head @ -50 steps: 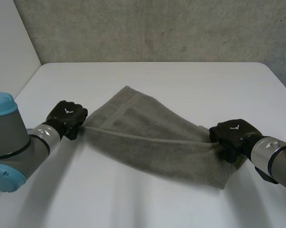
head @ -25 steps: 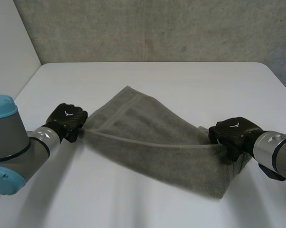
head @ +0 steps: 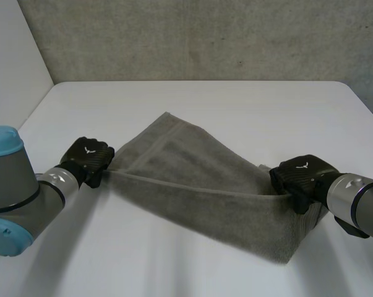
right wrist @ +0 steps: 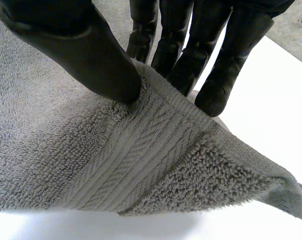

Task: Fold the towel.

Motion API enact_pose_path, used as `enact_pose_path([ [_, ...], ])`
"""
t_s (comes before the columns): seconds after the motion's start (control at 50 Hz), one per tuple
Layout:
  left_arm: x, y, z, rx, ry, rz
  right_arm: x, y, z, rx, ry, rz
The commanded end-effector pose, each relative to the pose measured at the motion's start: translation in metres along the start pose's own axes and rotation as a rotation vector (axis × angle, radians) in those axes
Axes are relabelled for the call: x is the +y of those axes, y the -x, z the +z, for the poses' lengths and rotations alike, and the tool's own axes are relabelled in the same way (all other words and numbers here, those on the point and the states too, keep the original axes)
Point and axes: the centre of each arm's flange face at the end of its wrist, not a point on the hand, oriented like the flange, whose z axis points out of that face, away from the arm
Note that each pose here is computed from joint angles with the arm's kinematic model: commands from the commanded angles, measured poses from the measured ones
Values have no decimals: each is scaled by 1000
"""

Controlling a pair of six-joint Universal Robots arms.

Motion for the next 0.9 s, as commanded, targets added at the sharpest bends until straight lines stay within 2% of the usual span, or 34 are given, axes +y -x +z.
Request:
enact_pose_path([
  [0.02, 3, 1, 8, 0, 0, 3, 7, 2, 12, -25, 37, -50],
  [0.14, -2, 9, 24, -15, -24, 10, 0, -5, 22, -19, 32, -108],
  [0.26, -38, 33, 45, -81, -146, 46, -46, -28, 33, 52, -110, -114],
  [0.28, -55, 42, 50, -110, -199, 60, -65, -36, 32, 81, -174, -115],
  [0.3, -55, 42, 50, -111, -199, 60, -65, -36, 32, 81, -175, -115],
  [0.34, -100, 60, 53, -177, -330, 89, -111, -58, 23, 159, -338, -125],
  [0.36, -101, 60, 53, -177, -331, 89, -111, -58, 23, 159, -339, -125],
  [0.4, -158, 77, 44, -258, -492, 97, -162, -79, 0, 259, -535, -150],
  [0.42, -158, 77, 44, -258, -493, 97, -162, -79, 0, 259, -536, -150],
  [0.46, -219, 103, 15, -381, -660, 25, -206, -96, -31, 353, -750, -145],
  [0.52, -242, 116, -1, -426, -734, -31, -219, -101, -46, 378, -833, -126],
  [0.56, -267, 132, -24, -442, -837, -128, -228, -105, -62, 391, -918, -92],
  [0.58, -267, 132, -24, -442, -837, -129, -228, -105, -62, 391, -918, -92],
  [0.62, -265, 136, -29, -417, -842, -197, -215, -100, -50, 349, -884, -80],
  [0.68, -253, 133, -24, -399, -806, -217, -203, -95, -38, 314, -840, -73],
  [0.72, -214, 112, -6, -310, -674, -225, -174, -82, -16, 253, -739, -77],
  [0.74, -213, 112, -6, -309, -673, -225, -174, -82, -16, 253, -738, -78],
  [0.78, -168, 82, 7, -178, -539, -234, -144, -63, 3, 198, -633, -122],
  [0.8, -167, 82, 7, -178, -538, -234, -144, -63, 3, 198, -633, -122],
  [0.84, -121, 64, 12, -93, -411, -258, -110, -45, 18, 157, -513, -176],
  [0.9, -100, 59, 13, -71, -363, -267, -93, -36, 24, 130, -457, -202],
])
